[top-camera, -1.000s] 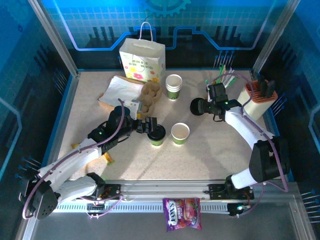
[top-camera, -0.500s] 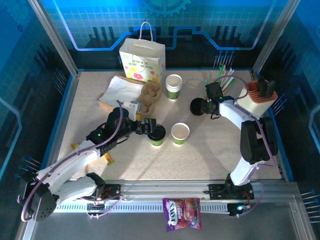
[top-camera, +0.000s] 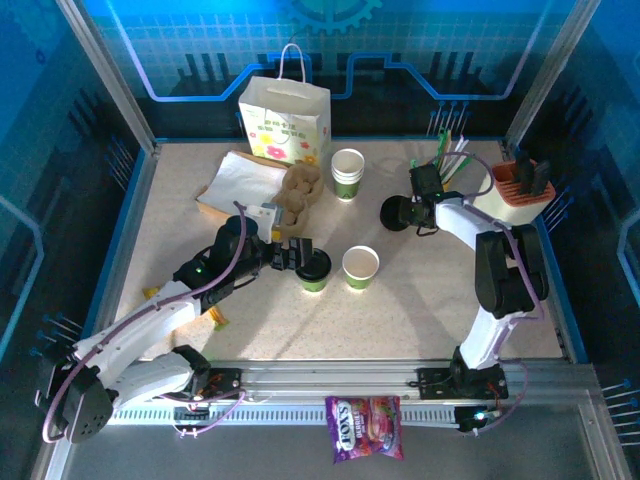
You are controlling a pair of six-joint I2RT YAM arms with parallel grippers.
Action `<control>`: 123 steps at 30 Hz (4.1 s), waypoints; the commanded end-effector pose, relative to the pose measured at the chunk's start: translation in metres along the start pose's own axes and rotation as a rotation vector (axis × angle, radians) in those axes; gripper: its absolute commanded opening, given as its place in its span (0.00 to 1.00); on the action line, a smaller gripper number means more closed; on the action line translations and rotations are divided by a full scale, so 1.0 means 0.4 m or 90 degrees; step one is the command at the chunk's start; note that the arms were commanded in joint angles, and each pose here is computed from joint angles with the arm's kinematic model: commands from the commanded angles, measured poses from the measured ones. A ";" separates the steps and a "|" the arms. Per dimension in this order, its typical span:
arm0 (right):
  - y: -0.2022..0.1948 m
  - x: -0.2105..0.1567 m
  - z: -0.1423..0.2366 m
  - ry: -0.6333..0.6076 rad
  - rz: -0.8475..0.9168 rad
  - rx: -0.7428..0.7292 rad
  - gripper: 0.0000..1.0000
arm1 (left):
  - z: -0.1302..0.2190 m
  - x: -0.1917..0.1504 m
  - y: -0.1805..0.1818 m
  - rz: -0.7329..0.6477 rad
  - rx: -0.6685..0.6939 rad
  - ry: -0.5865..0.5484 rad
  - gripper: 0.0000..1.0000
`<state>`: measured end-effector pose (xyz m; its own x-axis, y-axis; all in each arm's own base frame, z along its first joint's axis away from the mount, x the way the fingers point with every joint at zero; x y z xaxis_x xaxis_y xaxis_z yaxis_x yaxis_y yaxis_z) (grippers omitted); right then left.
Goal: Pack the takeout coffee
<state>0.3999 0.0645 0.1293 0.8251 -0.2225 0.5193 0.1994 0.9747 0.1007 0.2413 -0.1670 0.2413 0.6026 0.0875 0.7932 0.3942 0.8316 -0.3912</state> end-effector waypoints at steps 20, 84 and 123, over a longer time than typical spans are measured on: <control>0.008 0.051 -0.016 -0.019 0.003 0.006 0.17 | -0.009 -0.012 0.000 0.000 -0.017 0.006 0.95; 0.204 0.031 0.719 -0.147 -0.273 0.961 0.10 | -0.036 0.388 -0.351 0.334 -0.602 -0.244 1.00; 0.262 0.030 0.702 -0.114 -0.272 0.993 0.10 | -0.059 0.410 -0.365 0.331 -0.617 -0.248 0.93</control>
<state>0.2864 0.1603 0.3784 0.7451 -0.5976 0.2961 -0.3915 -0.0324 0.9196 0.3013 -0.2839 0.4019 0.6839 0.5911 0.4277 0.5770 -0.0794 -0.8129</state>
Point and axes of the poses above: each hand's point on the last joint's axis, 136 mm out from that joint toward the fingers, its own z axis back along the fingers, its own y axis along the line the jaws close on, x = y × z, the point moved 7 cm from there along z, back along the fingers, and after that the axes turned 2 degrees about -z, right-handed, at the moved point
